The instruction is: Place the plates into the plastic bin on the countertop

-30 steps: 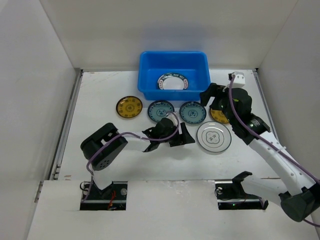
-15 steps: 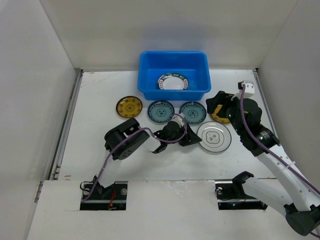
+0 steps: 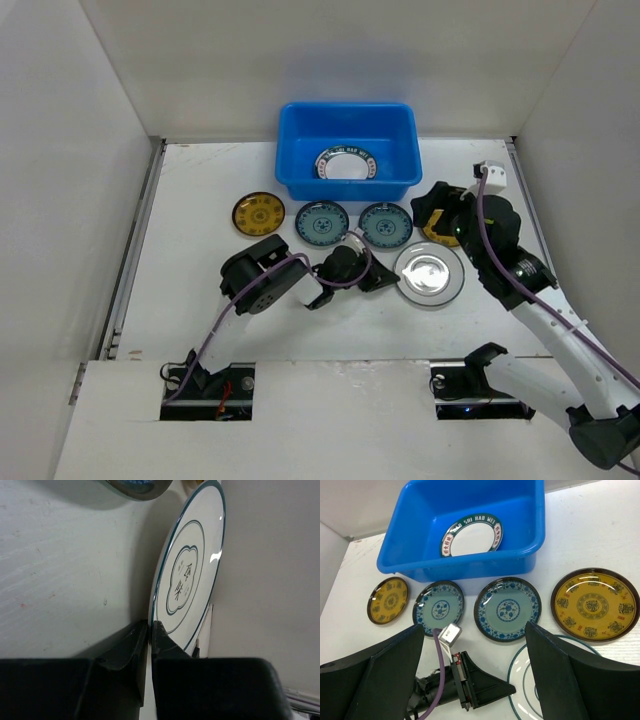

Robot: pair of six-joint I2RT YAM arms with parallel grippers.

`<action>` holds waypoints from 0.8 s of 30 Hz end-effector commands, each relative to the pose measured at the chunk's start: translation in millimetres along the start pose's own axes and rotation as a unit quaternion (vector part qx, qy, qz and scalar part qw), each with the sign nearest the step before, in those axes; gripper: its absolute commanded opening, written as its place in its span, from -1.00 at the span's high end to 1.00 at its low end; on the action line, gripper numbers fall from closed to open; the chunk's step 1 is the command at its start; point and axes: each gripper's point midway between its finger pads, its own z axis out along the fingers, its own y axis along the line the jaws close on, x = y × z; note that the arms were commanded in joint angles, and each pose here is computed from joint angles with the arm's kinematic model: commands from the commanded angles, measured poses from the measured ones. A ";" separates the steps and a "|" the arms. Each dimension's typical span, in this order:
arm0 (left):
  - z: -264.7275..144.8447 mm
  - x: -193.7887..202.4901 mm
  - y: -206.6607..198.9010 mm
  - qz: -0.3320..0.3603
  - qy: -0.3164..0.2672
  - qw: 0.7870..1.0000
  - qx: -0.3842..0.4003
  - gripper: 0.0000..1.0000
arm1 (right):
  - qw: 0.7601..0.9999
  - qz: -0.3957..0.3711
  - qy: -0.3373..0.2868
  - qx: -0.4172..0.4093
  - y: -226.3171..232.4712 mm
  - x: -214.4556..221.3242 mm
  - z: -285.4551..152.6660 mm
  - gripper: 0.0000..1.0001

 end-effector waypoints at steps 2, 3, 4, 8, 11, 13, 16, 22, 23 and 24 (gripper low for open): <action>-8.8 -15.7 -25.6 0.013 -0.027 0.999 0.041 1.00 | 1.000 0.008 -0.013 -0.009 3.7 -9.8 1.0 -0.74; -14.2 -17.9 -30.1 0.015 -0.031 0.998 0.043 1.00 | 1.000 0.006 -0.014 -0.008 3.3 -10.6 1.6 -0.74; -20.1 -21.5 -35.0 0.019 -0.036 0.998 0.046 1.00 | 1.000 0.006 -0.014 -0.009 3.4 -12.0 2.0 -0.74; -50.8 -34.7 -51.0 0.031 -0.057 0.996 0.055 1.00 | 1.000 0.008 -0.018 -0.010 2.2 -18.0 5.5 -0.74; -75.9 -47.4 -61.1 0.032 -0.078 0.995 0.058 1.00 | 1.000 0.011 -0.022 -0.009 0.5 -23.3 8.6 -0.74; -96.1 -56.1 -71.3 0.035 -0.094 0.993 0.066 1.00 | 1.000 0.013 -0.027 -0.007 -2.0 -28.2 9.9 -0.74; -128.7 -74.4 -85.4 0.043 -0.122 0.989 0.065 1.00 | 0.999 0.014 -0.035 0.002 -8.7 -35.7 12.1 -0.74; -199.7 -150.6 -118.3 0.099 -0.209 0.973 0.008 1.00 | 0.997 0.044 -0.028 0.052 -38.6 -36.7 17.5 -0.70; -207.7 -166.1 -124.1 0.114 -0.224 0.968 -0.002 1.00 | 0.997 0.053 -0.027 0.054 -40.9 -35.7 17.7 -0.70; -214.0 -183.8 -129.5 0.127 -0.239 0.963 -0.011 1.00 | 0.997 0.060 -0.024 0.052 -41.3 -33.8 18.3 -0.70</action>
